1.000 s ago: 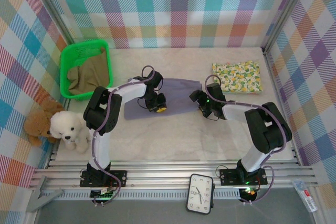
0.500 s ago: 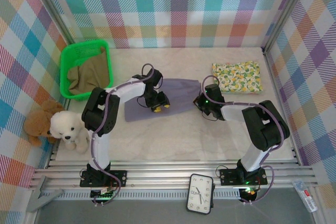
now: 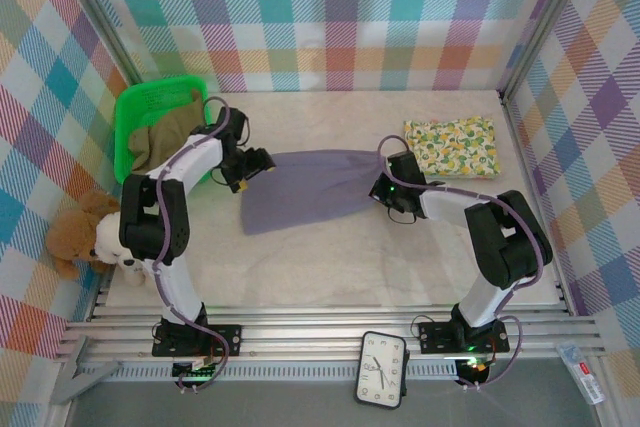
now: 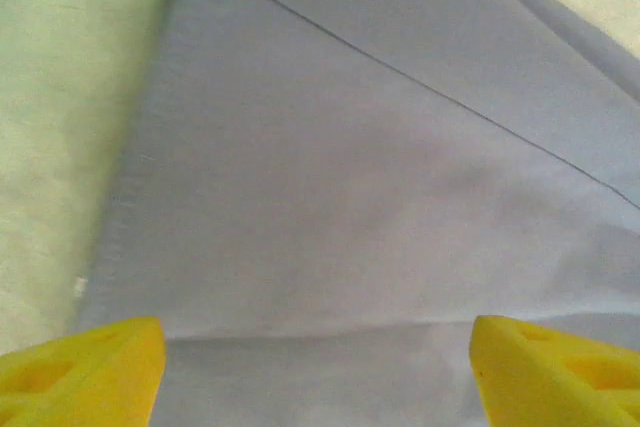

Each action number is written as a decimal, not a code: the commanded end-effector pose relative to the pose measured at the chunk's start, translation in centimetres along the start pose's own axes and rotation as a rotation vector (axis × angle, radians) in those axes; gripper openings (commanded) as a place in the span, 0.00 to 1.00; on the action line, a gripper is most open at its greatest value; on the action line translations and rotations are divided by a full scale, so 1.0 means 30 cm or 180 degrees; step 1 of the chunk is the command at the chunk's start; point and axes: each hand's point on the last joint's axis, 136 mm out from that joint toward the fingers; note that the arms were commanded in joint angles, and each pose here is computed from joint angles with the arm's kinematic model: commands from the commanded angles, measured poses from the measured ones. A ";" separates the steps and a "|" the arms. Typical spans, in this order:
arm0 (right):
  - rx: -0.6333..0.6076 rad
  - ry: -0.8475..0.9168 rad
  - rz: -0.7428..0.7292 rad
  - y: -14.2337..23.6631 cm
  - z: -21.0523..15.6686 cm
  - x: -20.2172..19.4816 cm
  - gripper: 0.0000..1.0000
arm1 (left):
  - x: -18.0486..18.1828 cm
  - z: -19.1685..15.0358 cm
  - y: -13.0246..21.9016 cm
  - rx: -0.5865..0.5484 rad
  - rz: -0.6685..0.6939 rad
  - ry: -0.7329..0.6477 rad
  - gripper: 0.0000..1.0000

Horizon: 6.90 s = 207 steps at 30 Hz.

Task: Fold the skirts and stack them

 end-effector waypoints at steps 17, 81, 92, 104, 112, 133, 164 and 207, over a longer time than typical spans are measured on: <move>-0.0192 0.2993 0.0322 0.077 0.076 0.523 0.00 | 0.161 -0.069 -0.193 0.0651 0.0033 0.0211 0.15; 0.1043 0.2974 0.1567 -0.083 -0.383 0.698 0.01 | 0.071 -0.119 -0.103 0.0434 0.0320 -0.0149 0.24; 0.0245 0.2811 0.0237 -0.044 -0.176 0.579 0.01 | 0.080 -0.146 -0.170 0.0635 0.0285 -0.0071 0.22; 0.0674 0.3607 0.0517 -0.088 -0.377 0.630 0.02 | 0.065 -0.148 -0.192 0.0713 0.0228 -0.0072 0.23; 0.0909 0.3714 0.1136 0.048 -0.437 0.723 0.27 | 0.060 -0.061 -0.006 0.0362 0.0271 -0.0057 0.31; 0.1090 0.1770 0.0836 -0.268 -0.026 0.618 0.00 | -0.278 -0.434 -0.069 0.0932 -0.0558 -0.0286 0.32; 0.0739 0.1296 0.0970 0.000 -0.089 0.356 0.50 | -0.165 -0.206 0.082 0.0380 -0.0708 -0.0822 0.83; 0.0954 0.1642 0.1165 -0.092 -0.043 0.452 0.29 | 0.014 -0.186 -0.126 0.0425 -0.0037 -0.0351 0.50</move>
Point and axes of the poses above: each hand's point on the last joint's axis, 136 mm out from that joint toward the fingers, its own y axis back along the fingers, its own x axis along the line the jaws close on, z = x × y, and after that the axes turned 8 degrees about y, right-handed
